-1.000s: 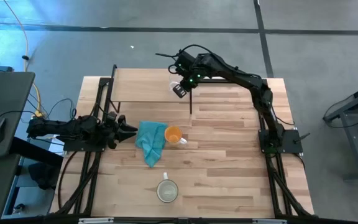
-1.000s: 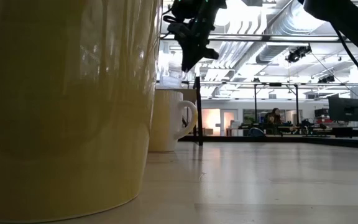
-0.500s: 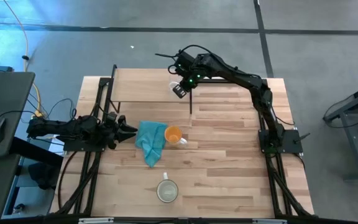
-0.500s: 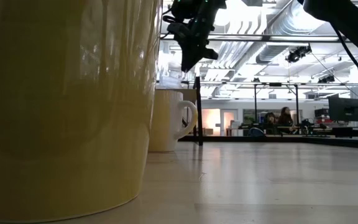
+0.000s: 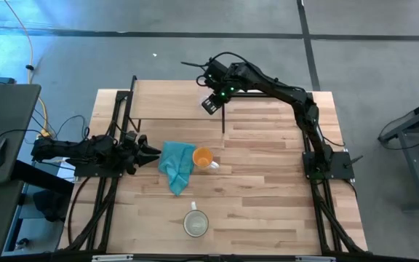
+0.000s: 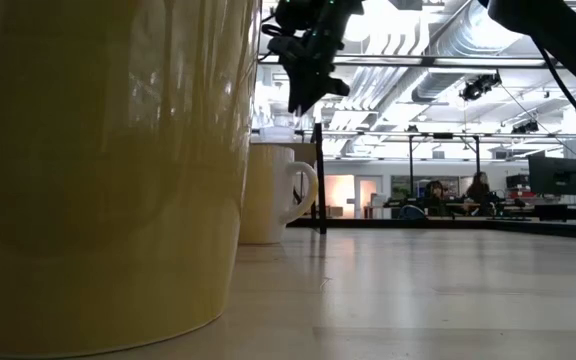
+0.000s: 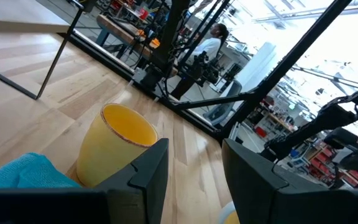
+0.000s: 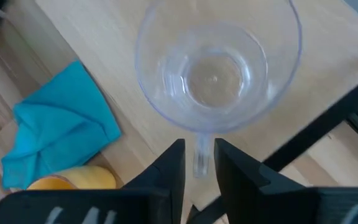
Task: Stack small to large cups/mugs on shelf
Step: Put the transparent mug on the shelf, then put the yellow mug on the shelf
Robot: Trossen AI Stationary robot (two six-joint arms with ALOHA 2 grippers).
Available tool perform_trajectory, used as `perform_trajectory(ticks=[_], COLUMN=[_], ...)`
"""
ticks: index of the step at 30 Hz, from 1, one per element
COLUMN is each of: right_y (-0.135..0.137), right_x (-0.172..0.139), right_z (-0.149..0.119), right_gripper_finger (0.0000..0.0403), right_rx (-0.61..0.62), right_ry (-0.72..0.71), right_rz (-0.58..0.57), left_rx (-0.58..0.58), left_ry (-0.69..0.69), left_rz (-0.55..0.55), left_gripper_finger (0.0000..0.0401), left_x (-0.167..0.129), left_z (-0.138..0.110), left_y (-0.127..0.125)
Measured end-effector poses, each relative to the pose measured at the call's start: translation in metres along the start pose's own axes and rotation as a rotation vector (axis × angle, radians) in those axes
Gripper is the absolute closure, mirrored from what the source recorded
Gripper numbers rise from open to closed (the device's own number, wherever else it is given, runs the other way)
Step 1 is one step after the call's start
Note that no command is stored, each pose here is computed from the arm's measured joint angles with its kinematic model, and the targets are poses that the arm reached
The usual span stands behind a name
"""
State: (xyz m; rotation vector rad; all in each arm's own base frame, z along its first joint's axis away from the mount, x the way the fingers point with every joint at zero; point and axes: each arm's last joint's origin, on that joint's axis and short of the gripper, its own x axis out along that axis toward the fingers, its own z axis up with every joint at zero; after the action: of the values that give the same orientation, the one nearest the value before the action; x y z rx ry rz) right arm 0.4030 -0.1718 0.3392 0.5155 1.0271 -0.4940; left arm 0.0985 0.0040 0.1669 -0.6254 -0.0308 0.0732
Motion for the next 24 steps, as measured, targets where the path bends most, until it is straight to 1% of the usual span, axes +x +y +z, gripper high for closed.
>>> perform_trajectory(ticks=[3, 8, 14, 17, 20, 22, 24], right_y=[0.004, 0.006, 0.004, 0.005, 0.01, 0.014, 0.019], right_x=[-0.001, -0.014, -0.022, -0.022, -0.022, -0.024, -0.032], right_z=[0.003, 0.006, 0.002, -0.003, -0.011, -0.018, -0.023], right_gripper_finger=[0.0324, 0.0324, 0.0324, 0.0324, 0.0324, 0.0324, 0.0324], right_rx=[-0.022, -0.029, -0.024, -0.026, -0.043, -0.062, -0.089], right_ry=[-0.036, -0.076, -0.056, -0.01, 0.053, 0.097, 0.111], right_rz=[0.015, 0.034, 0.016, 0.004, -0.007, -0.015, -0.012], left_rx=[0.0, -0.001, -0.001, -0.008, -0.069, -0.145, -0.227], left_ry=[0.0, 0.001, 0.0, 0.0, 0.0, 0.011, 0.037], left_rz=[0.0, 0.0, 0.0, 0.0, 0.0, 0.0, 0.011], left_gripper_finger=[0.0263, 0.0263, 0.0263, 0.0263, 0.0263, 0.0263, 0.0263], left_x=[0.0, 0.0, 0.0, 0.0, 0.0, 0.001, 0.002], left_z=[0.0, 0.0, 0.0, 0.0, 0.0, -0.001, -0.003], left_y=[0.0, 0.0, 0.0, 0.0, 0.0, 0.0, 0.001])
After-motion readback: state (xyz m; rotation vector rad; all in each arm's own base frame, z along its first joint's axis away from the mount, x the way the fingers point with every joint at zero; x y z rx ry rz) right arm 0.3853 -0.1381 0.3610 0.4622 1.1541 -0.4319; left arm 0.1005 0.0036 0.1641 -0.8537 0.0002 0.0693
